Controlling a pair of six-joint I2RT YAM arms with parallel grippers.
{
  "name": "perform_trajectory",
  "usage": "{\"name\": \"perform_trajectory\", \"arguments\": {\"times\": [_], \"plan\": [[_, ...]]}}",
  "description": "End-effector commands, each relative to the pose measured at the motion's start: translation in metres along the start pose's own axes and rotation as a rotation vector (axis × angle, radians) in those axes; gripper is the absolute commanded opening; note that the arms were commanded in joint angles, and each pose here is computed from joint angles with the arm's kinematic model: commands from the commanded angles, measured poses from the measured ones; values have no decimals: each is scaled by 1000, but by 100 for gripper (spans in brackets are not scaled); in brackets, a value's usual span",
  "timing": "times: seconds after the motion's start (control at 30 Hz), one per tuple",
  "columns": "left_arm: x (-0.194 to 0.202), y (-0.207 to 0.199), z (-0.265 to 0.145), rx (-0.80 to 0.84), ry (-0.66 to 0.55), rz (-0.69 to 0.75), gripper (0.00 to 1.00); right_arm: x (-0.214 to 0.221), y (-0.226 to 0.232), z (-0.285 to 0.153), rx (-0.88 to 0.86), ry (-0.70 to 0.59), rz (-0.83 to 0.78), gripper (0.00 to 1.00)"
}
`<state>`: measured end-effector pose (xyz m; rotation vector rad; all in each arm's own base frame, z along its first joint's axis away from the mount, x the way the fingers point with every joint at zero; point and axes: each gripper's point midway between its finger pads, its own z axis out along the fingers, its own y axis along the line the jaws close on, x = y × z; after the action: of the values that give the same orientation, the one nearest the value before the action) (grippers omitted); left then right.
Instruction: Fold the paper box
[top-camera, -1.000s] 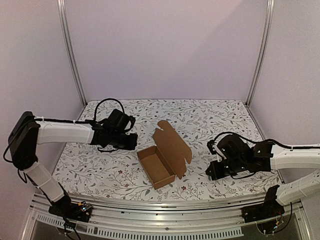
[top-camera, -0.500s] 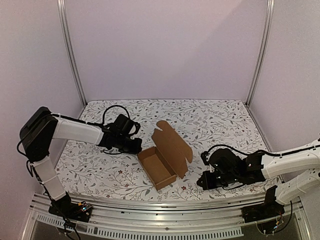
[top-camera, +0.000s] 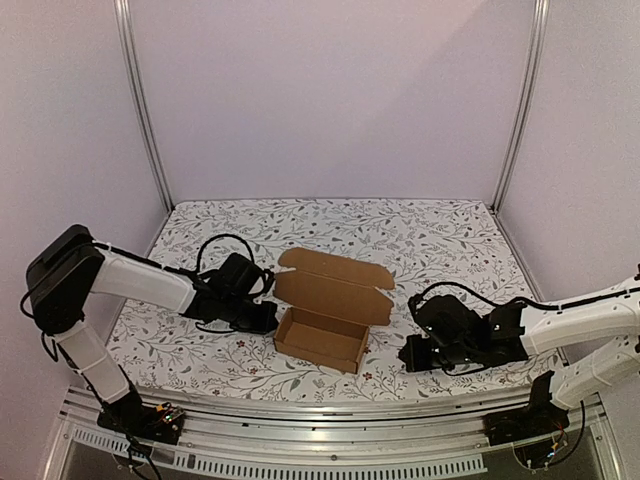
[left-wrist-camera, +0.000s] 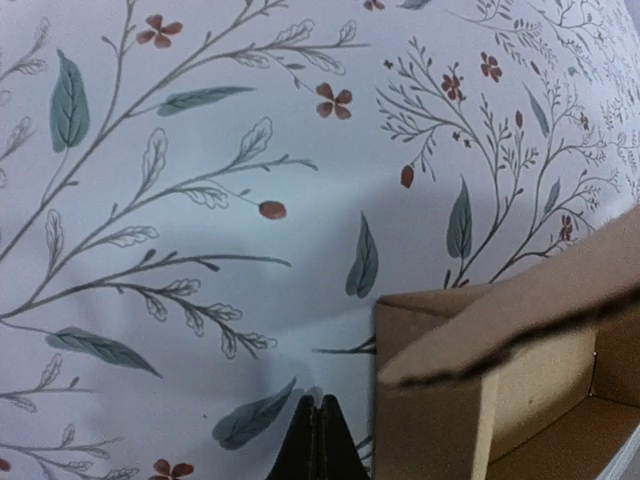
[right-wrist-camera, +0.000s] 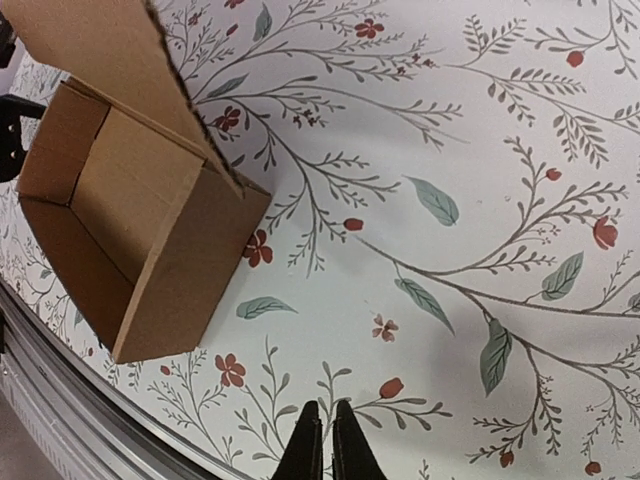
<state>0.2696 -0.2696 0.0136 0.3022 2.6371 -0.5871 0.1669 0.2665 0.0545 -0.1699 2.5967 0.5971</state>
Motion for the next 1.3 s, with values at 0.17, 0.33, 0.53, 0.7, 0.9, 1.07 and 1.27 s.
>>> {"name": "perform_trajectory", "arguments": {"times": [0.17,0.33,0.53,0.7,0.9,1.07,1.27], "plan": [[14,-11,-22,-9,-32,-3,0,-57,16,-35,34,-189,-71,28],[16,-7,-41,-14,-56,-17,0,-73,26,-43,-1,-170,-162,38],[15,2,-63,-47,-95,-14,0,-88,22,-51,-52,-153,-208,49],[10,-1,-79,-48,-116,8,0,-88,30,-46,-155,-92,-230,51],[5,-7,-97,-13,-150,17,8,-95,37,-38,-271,-67,-201,48],[-1,-9,-113,-7,-191,35,26,-97,37,-25,-293,-45,-193,42],[-7,-5,-128,-19,-233,45,42,-99,39,-13,-305,-31,-195,32]]}}
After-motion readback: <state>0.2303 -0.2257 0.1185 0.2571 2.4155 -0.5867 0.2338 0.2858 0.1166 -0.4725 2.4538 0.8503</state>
